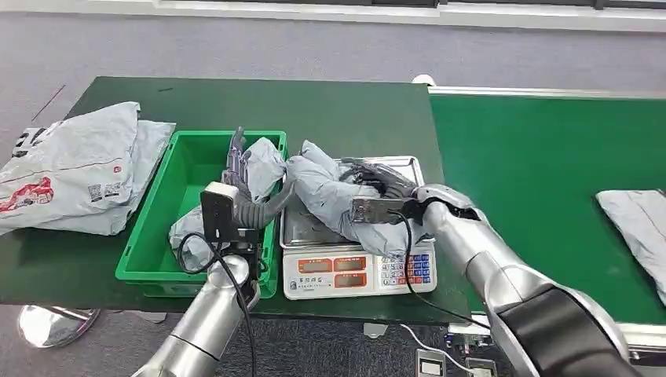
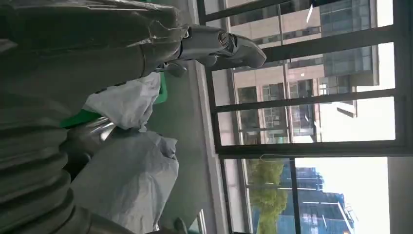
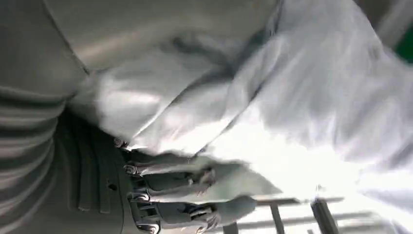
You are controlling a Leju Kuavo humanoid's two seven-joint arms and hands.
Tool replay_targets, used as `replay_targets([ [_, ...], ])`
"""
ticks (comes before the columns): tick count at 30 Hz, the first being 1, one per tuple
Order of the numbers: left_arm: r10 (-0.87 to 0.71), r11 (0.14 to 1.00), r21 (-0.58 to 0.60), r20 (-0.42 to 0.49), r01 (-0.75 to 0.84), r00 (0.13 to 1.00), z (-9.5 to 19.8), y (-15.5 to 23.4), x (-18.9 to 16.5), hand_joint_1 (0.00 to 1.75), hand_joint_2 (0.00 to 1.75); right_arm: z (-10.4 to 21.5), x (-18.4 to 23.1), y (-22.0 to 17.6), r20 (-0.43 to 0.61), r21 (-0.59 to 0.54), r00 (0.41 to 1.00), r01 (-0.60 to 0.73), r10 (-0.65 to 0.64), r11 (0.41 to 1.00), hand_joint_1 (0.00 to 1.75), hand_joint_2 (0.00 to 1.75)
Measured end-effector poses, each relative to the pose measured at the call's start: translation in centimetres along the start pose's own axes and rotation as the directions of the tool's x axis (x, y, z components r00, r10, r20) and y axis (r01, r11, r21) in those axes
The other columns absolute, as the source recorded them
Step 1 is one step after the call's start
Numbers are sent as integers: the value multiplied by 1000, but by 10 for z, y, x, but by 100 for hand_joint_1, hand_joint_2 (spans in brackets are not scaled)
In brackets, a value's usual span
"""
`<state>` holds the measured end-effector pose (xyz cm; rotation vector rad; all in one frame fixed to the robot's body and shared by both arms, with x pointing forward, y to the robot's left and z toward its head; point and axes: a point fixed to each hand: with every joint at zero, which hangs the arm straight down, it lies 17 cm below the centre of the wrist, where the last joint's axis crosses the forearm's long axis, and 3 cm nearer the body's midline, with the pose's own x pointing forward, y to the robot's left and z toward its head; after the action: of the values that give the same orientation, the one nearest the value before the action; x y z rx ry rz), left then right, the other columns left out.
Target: Moved the parcel from conveyor to table for the left to box.
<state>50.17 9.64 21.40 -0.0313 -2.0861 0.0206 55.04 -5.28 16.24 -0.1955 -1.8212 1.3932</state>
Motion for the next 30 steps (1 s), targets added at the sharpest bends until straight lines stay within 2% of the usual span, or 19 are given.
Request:
replay_targets([
  [2,-2,1000,1,-1,2,1000,0,0,-1,0,175,1,-1,-19,6,-108,1000,4,-3,994,0,0],
  [3,-7,1000,6,-3,7,1000,0,1,-1,0,175,2,1,-42,23,-223,1000,16,-11,975,0,0],
  [5,-13,1000,11,-6,13,1000,1,2,-2,0,175,11,1,-85,44,-406,998,55,-40,912,0,0],
  [7,-18,1000,14,-9,18,1000,1,3,-4,0,175,21,-3,-119,61,-510,995,98,-78,855,0,0],
  [12,-23,1000,15,-13,23,1000,2,5,-6,0,175,45,-2,-166,127,-631,984,177,-124,756,0,0],
  [21,-26,999,18,-13,27,1000,2,5,-6,0,175,67,-1,-193,156,-692,982,186,-107,697,0,0],
  [22,-28,999,19,-13,29,1000,2,6,-6,0,175,70,-2,-195,162,-700,980,197,-116,687,0,175],
  [25,-31,999,18,-13,31,999,2,6,-6,0,175,82,-4,-202,168,-733,979,205,-120,648,0,175],
  [26,-31,999,18,-15,31,999,2,6,-7,0,175,98,-10,-211,148,-790,982,187,-115,584,0,175],
  [28,-2,1000,-4,-22,2,1000,4,2,-9,0,175,153,-35,-223,89,-915,983,144,-159,377,0,175],
  [30,23,999,-26,-27,-24,999,6,1,-10,0,175,198,-61,-207,34,-956,974,98,-226,277,0,175],
])
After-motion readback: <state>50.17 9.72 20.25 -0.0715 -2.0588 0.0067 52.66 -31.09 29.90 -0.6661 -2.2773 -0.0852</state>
